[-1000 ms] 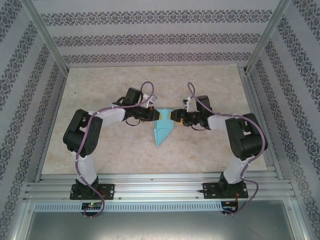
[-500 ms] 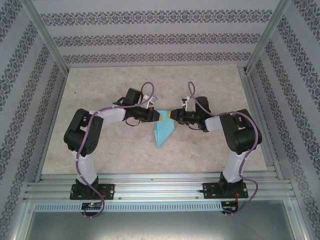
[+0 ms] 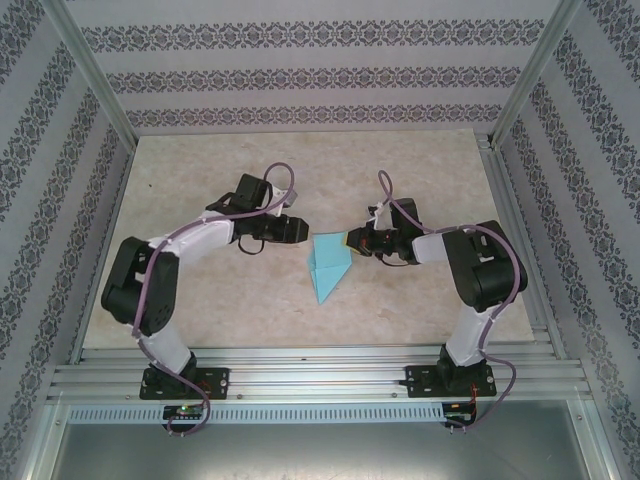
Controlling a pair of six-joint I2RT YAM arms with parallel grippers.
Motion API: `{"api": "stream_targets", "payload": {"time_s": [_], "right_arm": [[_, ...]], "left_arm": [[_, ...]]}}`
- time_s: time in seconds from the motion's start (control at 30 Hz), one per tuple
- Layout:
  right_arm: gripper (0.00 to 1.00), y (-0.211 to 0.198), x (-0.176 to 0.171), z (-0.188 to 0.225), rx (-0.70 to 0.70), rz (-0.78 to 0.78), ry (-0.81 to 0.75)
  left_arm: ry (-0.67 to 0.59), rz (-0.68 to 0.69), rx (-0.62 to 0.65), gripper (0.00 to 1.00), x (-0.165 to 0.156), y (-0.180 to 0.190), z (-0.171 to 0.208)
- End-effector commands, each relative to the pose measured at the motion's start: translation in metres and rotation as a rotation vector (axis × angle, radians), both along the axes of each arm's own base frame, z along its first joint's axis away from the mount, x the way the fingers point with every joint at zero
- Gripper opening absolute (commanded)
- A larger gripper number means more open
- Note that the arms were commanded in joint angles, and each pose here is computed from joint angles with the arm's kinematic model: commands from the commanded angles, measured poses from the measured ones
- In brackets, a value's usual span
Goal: Fold a paper plane with a square sheet of paper (fold left side to right side)
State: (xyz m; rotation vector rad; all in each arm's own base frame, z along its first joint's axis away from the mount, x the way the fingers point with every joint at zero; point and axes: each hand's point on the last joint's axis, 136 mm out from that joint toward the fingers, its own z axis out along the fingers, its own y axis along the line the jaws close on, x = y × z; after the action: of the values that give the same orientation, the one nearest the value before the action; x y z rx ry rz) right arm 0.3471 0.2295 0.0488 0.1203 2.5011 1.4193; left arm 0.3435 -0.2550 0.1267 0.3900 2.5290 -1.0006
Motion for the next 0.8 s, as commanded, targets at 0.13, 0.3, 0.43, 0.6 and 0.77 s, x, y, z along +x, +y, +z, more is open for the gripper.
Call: {"api": "stream_targets", "payload": {"time_s": [0.13, 0.3, 0.43, 0.6, 0.77], "right_arm": [[0.00, -0.002, -0.005, 0.008, -0.116, -0.050, 0.062], [0.02, 0.000, -0.008, 0.013, -0.153, -0.052, 0.105], [0.03, -0.001, -0.010, 0.013, -0.191, -0.059, 0.132], [0.04, 0.001, -0.011, 0.011, -0.176, -0.080, 0.168], [0.04, 0.007, -0.011, 0.015, -0.181, -0.071, 0.172]], "left_arm": [[-0.097, -0.030, 0.207, 0.59, -0.063, 0.001, 0.010], [-0.091, -0.076, 0.234, 0.60, -0.093, -0.028, 0.000], [-0.076, -0.105, 0.229, 0.62, -0.105, -0.054, -0.013], [-0.074, -0.138, 0.255, 0.64, -0.108, -0.078, -0.028], [-0.074, -0.163, 0.308, 0.66, -0.108, -0.092, -0.043]]}}
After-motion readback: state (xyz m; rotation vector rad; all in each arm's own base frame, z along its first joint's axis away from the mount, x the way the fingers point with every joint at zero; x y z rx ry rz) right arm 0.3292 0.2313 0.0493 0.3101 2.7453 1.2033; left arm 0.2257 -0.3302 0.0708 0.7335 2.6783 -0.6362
